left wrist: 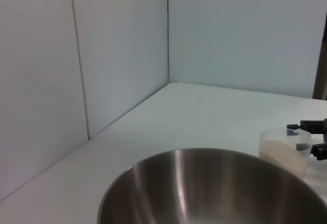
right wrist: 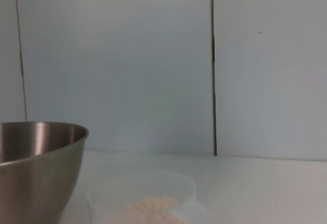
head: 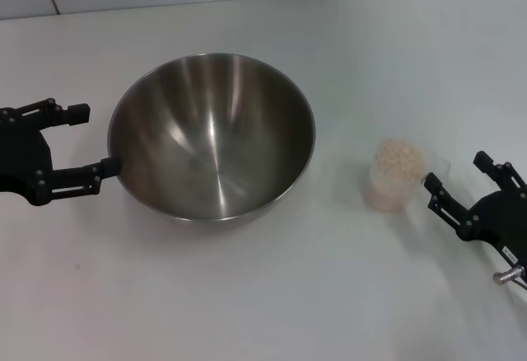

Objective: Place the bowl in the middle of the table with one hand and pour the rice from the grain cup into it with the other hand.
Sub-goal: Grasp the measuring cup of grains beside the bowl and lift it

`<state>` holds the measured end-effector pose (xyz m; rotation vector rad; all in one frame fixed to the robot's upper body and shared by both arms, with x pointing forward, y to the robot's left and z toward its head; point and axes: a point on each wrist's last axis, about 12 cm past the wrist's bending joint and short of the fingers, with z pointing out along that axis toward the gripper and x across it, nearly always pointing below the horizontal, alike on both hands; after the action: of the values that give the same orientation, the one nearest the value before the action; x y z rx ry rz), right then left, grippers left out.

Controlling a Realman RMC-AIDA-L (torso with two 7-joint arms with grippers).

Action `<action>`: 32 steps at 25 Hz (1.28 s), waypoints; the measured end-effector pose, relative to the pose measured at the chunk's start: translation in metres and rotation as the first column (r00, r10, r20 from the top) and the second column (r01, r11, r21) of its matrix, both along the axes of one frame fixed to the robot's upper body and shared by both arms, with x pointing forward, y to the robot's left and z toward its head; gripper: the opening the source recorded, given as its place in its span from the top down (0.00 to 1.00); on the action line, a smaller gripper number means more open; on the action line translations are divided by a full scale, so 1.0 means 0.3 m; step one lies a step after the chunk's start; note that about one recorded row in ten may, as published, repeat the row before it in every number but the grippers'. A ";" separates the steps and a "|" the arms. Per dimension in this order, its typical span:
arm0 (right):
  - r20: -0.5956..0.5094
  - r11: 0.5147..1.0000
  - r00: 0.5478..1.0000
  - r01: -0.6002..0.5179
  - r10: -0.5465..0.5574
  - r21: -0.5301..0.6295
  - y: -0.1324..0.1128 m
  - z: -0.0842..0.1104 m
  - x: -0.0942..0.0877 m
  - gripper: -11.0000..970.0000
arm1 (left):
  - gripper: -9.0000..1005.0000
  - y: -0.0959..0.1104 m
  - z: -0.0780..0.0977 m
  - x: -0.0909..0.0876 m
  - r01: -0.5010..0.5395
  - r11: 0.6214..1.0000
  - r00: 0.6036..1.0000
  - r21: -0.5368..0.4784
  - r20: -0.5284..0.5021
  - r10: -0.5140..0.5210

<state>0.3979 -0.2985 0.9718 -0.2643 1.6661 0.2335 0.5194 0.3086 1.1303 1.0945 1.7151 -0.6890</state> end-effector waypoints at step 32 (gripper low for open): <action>0.019 0.995 0.998 0.066 -0.067 0.070 0.045 0.025 0.124 0.35 | 0.16 0.011 -0.017 0.002 -0.008 1.000 1.000 -0.001 -0.025 0.008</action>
<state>0.4352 -0.2849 0.9793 -0.1584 1.6397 0.2373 0.5201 0.3119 1.1251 1.0820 1.7398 -0.7012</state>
